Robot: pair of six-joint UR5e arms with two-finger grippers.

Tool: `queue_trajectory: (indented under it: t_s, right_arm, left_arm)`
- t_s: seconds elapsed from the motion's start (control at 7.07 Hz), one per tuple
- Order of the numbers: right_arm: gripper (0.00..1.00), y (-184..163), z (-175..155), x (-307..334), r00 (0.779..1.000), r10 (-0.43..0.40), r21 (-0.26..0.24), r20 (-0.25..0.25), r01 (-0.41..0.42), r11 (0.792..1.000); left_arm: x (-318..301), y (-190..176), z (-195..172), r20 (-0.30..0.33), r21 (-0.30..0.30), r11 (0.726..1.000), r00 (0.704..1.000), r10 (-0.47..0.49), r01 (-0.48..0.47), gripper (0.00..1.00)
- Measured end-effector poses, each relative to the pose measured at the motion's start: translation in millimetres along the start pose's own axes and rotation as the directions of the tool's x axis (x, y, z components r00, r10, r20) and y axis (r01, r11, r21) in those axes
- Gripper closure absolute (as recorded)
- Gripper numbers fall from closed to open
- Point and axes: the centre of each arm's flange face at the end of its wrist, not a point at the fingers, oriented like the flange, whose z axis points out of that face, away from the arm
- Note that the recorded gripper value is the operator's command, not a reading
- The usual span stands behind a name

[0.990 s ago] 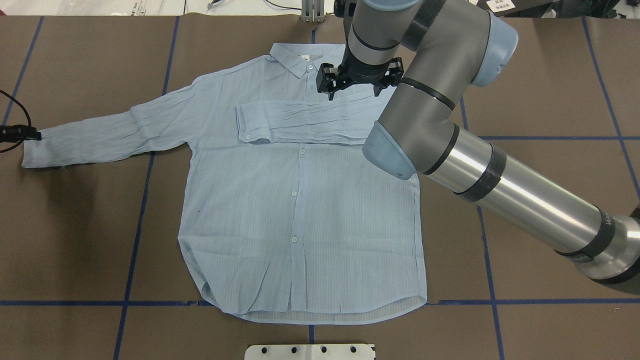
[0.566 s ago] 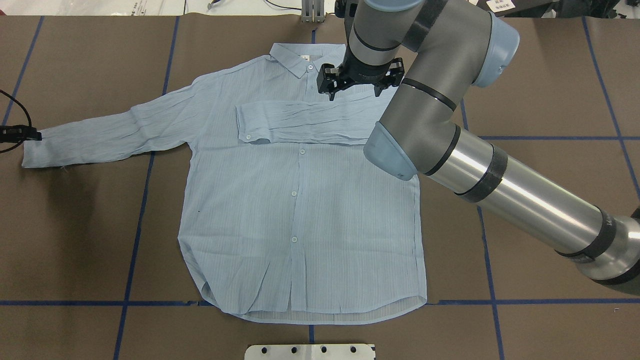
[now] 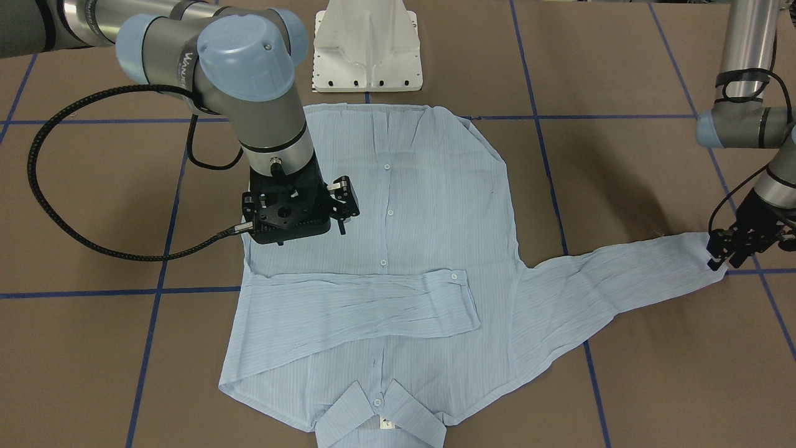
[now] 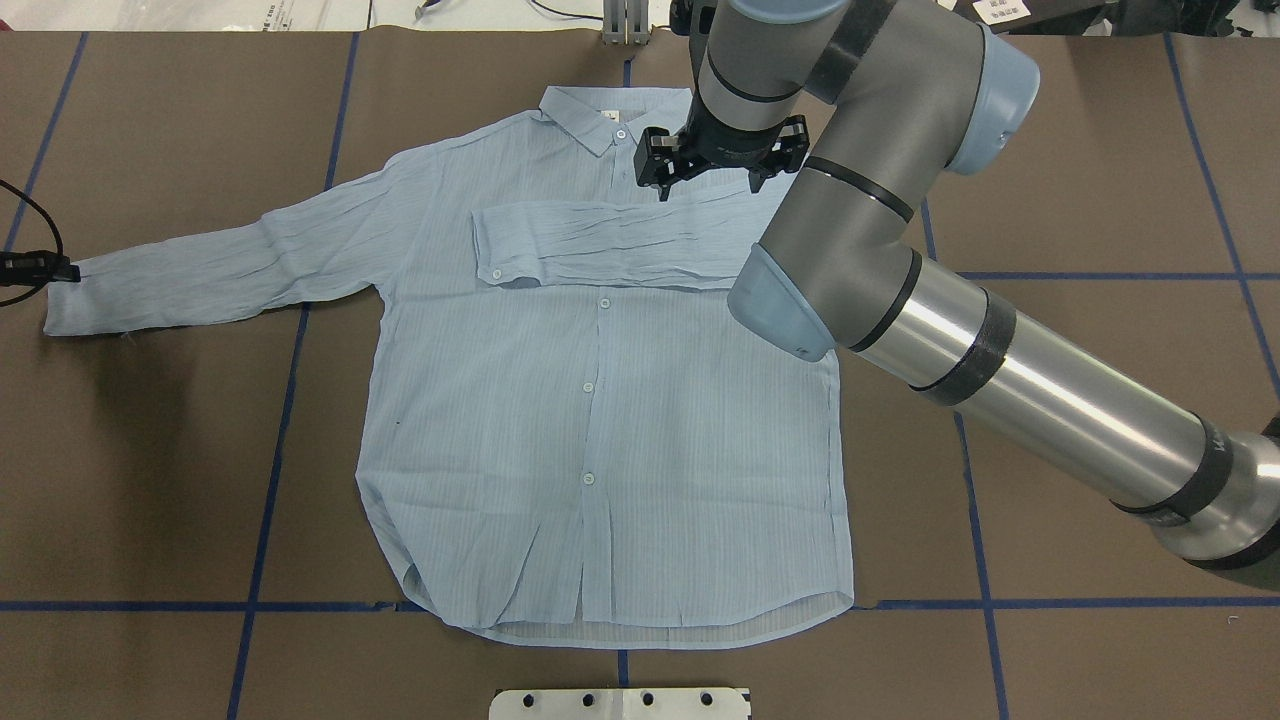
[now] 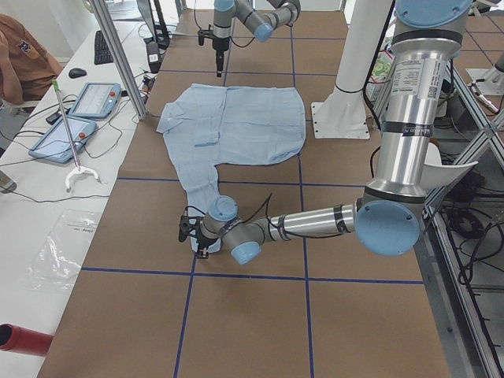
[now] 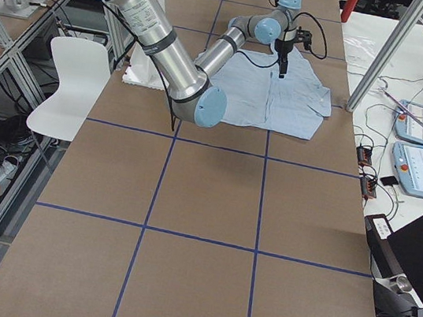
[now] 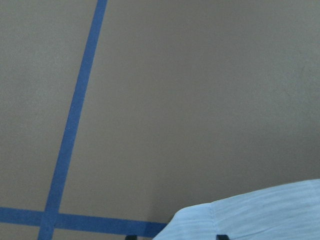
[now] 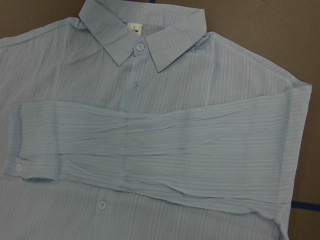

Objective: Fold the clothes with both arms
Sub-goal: 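Lay the sleeve flat across the chest and release with the right gripper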

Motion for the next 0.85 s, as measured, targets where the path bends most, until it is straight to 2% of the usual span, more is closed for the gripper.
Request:
queue_trajectory:
  t_s: [0.71, 0.85]
  right_arm:
    - [0.0, 0.7, 2.9, 3.2, 1.0, 0.002, -0.001, -0.005, -0.002, 1.0]
    - [0.0, 1.1, 3.9, 4.4, 1.0, 0.002, -0.002, -0.007, -0.002, 1.0]
  left_arm:
    - [-3.9, 2.3, 3.0, 0.007, -0.007, 1.0, 1.0, -0.003, 0.003, 0.45]
    - [-4.5, 2.7, 3.6, 0.007, -0.008, 1.0, 1.0, -0.005, 0.005, 0.54]
